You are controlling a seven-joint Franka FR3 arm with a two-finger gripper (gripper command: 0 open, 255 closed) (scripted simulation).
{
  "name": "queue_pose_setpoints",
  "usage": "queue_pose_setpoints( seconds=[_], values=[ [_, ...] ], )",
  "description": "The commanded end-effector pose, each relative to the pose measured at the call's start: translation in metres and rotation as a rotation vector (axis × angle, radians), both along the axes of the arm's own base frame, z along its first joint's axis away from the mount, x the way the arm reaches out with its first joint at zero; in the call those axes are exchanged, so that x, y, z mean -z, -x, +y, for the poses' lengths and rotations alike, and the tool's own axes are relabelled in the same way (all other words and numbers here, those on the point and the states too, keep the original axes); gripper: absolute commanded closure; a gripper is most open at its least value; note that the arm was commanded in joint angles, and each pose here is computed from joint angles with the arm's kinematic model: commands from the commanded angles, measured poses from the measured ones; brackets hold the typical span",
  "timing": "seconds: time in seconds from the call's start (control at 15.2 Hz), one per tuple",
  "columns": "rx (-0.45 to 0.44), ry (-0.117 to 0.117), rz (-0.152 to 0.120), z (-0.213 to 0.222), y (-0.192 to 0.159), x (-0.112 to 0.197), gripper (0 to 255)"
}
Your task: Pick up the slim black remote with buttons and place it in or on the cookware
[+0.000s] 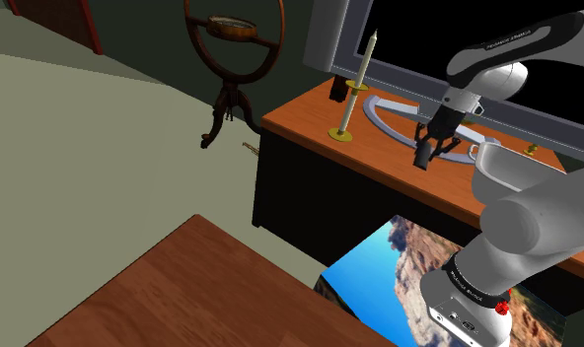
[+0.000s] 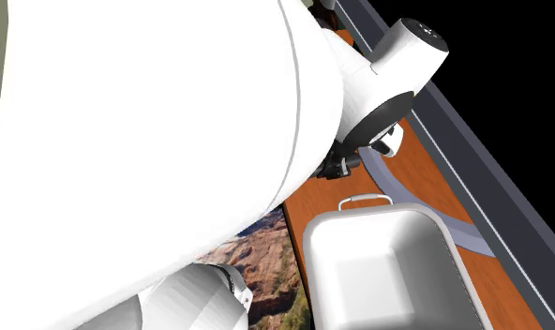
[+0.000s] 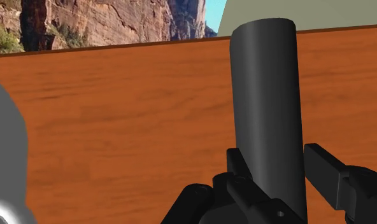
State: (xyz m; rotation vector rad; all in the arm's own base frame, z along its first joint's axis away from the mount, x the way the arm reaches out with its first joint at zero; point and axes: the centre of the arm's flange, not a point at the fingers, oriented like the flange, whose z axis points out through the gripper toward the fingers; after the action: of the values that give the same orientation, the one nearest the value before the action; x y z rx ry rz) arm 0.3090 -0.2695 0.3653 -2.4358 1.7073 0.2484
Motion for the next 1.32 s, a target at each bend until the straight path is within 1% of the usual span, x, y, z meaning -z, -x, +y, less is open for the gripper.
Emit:
queue_pose_setpoints(
  seconds=[0.0, 1.25],
  values=[
    [0.0, 0.0, 0.0, 0.0, 0.0, -0.011, 255],
    [0.0, 0.0, 0.0, 0.0, 0.0, -0.112, 255]
  ],
)
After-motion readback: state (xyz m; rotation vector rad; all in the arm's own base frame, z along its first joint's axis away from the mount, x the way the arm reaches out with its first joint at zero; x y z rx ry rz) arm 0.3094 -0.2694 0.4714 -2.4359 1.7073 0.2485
